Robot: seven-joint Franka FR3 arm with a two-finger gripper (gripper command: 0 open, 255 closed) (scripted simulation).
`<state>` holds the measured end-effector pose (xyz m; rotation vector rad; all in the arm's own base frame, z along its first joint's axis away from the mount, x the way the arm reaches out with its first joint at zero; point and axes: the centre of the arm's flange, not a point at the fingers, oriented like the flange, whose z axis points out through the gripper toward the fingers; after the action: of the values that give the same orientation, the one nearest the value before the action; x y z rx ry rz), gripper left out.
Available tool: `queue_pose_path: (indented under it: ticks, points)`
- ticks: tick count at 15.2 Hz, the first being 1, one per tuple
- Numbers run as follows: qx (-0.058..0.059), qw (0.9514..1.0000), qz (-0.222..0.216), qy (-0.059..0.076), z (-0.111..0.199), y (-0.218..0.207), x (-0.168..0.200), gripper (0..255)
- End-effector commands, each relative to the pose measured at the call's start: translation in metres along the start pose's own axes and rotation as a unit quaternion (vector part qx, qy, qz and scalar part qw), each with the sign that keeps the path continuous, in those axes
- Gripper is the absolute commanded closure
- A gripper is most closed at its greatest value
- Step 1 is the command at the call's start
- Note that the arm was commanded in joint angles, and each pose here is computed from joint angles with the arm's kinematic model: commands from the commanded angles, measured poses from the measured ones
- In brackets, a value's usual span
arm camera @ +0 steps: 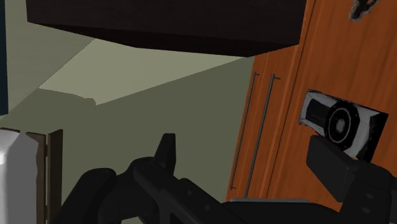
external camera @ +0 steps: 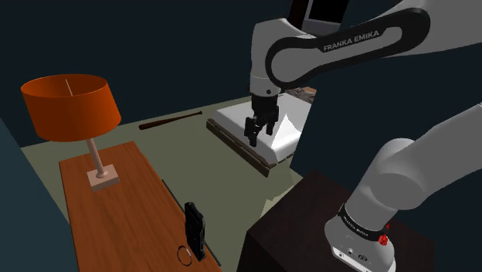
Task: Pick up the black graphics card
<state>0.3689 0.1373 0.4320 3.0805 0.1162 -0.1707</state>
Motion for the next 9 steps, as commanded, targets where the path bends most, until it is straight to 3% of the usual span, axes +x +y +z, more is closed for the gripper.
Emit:
queue_pose_path:
  ticks: [1,9]
  points:
    - [0.004,1.0,0.002,-0.002,0.017,-0.02,0.011,0]
    - [0.016,0.9998,0.006,-0.012,0.079,-0.093,0.052,0]
